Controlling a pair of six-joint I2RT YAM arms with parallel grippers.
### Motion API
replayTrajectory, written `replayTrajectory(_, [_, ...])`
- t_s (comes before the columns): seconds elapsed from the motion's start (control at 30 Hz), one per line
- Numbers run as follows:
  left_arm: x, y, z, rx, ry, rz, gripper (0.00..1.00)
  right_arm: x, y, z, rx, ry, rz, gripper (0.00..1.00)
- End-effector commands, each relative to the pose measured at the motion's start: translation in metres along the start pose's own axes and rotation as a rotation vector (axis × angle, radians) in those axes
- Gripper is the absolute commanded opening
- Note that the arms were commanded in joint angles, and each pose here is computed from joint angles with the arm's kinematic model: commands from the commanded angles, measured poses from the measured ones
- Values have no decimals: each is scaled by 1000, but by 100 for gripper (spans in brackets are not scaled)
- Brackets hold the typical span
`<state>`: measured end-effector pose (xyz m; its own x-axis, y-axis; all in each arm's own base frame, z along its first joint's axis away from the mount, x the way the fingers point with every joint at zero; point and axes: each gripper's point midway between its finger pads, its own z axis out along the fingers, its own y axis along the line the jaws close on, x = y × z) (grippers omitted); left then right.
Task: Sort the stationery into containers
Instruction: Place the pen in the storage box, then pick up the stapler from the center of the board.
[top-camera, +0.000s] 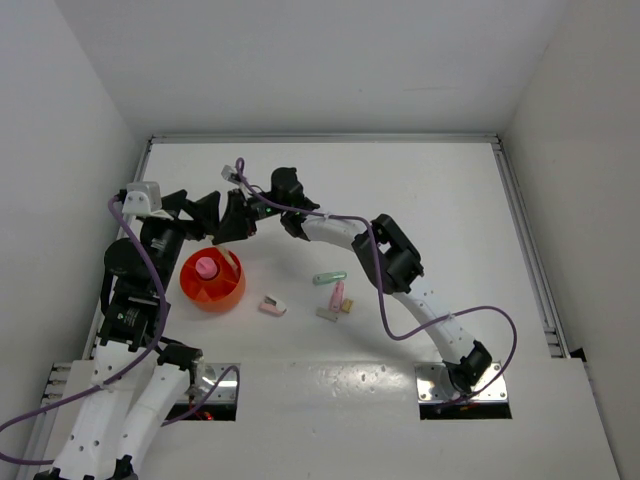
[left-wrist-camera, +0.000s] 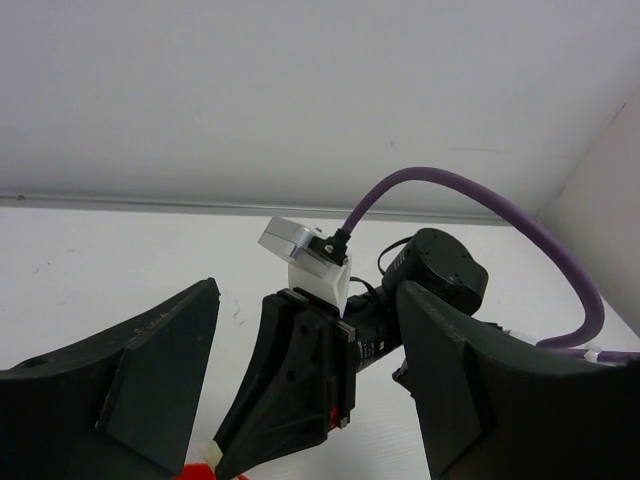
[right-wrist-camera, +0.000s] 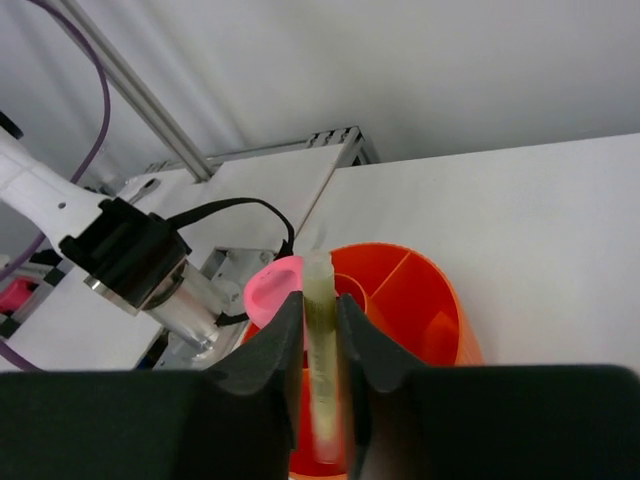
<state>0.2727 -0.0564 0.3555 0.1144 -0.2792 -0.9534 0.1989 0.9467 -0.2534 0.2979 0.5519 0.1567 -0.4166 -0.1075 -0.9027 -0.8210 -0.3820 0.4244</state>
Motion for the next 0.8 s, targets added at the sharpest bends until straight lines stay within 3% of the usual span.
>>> replayTrajectory(0.0, [-9,1,-1,-2,-35,14,77,-7,13,-1,-66,-7,-114,21])
replayTrajectory(0.27, [-9,1,-1,-2,-35,14,77,5,15,-4,-85,16,-97,27])
replayTrajectory(0.5, [-9,1,-1,-2,-35,14,77,-26,26,-14,-67,-11,-111,28])
replayTrajectory(0.63, [-11,-2,-1,11,-41,14,54,-63,15,-60,40,-53,-85,23])
replayTrajectory(0.67, [-11,-2,-1,11,-41,14,40,-70,12,-69,71,-66,-73,21])
replayTrajectory(0.77, [-8,-11,1,64,-26,6,22,-86,7,-107,148,-76,-37,20])
